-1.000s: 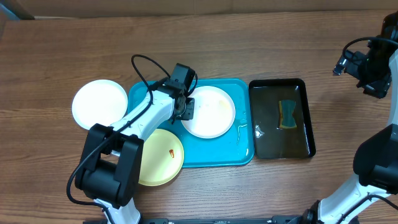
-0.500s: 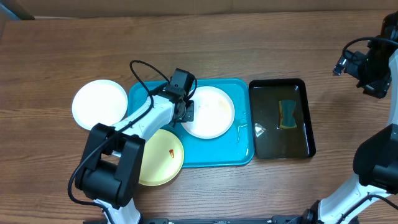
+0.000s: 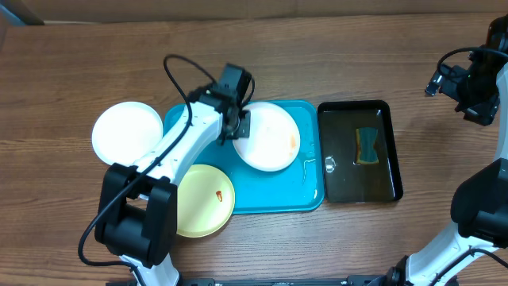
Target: Clean dirty plates on tray and stack at the side
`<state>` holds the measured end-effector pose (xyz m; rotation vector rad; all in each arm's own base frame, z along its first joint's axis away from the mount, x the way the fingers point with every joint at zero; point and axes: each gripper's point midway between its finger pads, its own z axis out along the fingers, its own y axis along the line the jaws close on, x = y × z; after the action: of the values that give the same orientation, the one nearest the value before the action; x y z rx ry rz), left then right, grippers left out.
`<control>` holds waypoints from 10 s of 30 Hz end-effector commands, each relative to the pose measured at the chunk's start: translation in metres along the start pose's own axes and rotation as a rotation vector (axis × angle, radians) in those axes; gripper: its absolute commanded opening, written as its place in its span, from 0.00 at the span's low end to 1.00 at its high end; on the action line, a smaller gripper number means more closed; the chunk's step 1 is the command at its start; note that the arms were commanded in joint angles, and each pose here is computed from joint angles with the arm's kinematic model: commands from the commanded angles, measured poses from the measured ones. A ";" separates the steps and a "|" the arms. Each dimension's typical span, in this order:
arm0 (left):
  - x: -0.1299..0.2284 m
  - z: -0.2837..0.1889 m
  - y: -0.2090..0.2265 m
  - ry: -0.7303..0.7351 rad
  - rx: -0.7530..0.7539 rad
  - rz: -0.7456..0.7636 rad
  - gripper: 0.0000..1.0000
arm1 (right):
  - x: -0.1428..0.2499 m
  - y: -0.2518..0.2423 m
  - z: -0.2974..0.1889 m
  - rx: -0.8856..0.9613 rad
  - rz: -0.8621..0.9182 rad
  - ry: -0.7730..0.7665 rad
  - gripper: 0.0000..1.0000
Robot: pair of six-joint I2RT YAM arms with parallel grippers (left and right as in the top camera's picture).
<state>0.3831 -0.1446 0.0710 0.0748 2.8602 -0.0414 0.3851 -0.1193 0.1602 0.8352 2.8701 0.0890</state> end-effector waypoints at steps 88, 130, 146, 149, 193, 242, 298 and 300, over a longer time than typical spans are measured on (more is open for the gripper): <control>0.000 -0.076 0.234 0.069 -0.061 -0.748 0.04 | -0.004 0.000 -0.009 -0.006 0.010 -0.030 1.00; 0.120 -0.171 0.176 0.040 0.213 -0.664 0.70 | -0.004 0.000 -0.009 -0.006 0.010 -0.030 1.00; 0.192 -0.157 0.137 -0.080 0.162 -0.666 0.79 | -0.004 0.000 -0.009 -0.006 0.010 -0.030 1.00; 0.191 -0.154 0.136 -0.063 0.170 -0.668 0.80 | -0.004 0.000 -0.009 -0.006 0.010 -0.030 1.00; 0.213 -0.054 0.164 0.438 -0.272 -0.816 0.83 | -0.004 0.000 -0.009 -0.006 0.010 -0.030 1.00; 0.083 -0.008 0.101 -0.045 0.321 -0.625 0.20 | -0.004 0.000 -0.009 -0.006 0.010 -0.030 1.00; 0.118 -0.022 0.118 0.300 0.106 -0.329 0.18 | -0.004 0.000 -0.009 -0.006 0.010 -0.030 1.00; 0.100 -0.027 0.119 0.247 0.109 -0.337 0.19 | -0.004 0.000 -0.009 -0.006 0.010 -0.030 1.00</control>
<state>0.2611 -0.0244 0.0494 -0.4272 3.1595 -0.3152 0.3852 -0.1190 0.1602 0.8443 2.8674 0.0926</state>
